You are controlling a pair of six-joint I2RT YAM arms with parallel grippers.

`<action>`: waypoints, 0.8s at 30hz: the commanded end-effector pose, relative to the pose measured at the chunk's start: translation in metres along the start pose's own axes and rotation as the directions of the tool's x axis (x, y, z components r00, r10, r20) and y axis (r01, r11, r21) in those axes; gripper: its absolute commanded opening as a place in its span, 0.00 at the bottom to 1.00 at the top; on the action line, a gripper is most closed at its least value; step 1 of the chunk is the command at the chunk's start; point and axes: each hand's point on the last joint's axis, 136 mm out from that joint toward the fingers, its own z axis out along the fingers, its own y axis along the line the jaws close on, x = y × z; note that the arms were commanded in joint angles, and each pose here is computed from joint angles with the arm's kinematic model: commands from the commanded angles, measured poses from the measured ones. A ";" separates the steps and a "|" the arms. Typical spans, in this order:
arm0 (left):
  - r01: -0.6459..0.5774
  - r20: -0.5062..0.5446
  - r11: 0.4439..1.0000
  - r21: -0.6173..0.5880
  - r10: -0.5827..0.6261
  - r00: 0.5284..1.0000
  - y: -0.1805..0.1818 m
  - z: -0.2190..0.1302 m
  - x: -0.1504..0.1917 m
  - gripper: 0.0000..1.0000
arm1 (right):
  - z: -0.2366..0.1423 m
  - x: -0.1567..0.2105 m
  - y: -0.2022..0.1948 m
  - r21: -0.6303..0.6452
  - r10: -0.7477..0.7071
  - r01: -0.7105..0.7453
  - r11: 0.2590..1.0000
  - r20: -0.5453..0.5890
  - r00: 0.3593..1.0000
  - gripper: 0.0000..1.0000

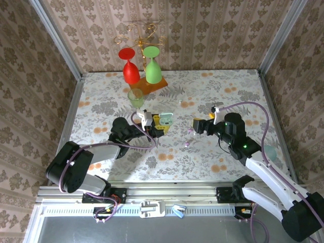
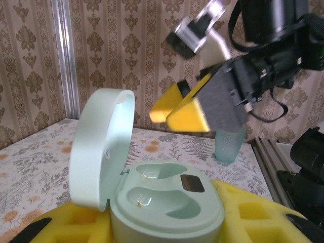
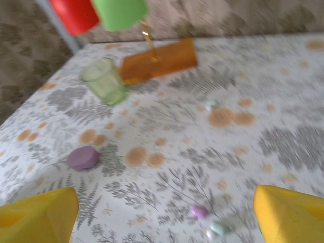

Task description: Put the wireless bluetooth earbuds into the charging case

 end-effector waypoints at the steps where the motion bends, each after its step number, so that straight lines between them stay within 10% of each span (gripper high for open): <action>1: -0.038 0.042 0.999 -0.009 0.039 0.998 0.003 0.000 -0.013 0.27 | 0.006 0.025 -0.029 0.124 0.216 -0.208 0.970 -0.054 0.975 0.89; 24: -0.057 0.022 0.998 0.002 0.057 0.998 0.013 -0.006 -0.007 0.27 | 0.095 0.136 -0.049 0.416 0.620 -0.491 0.765 -0.273 0.735 0.53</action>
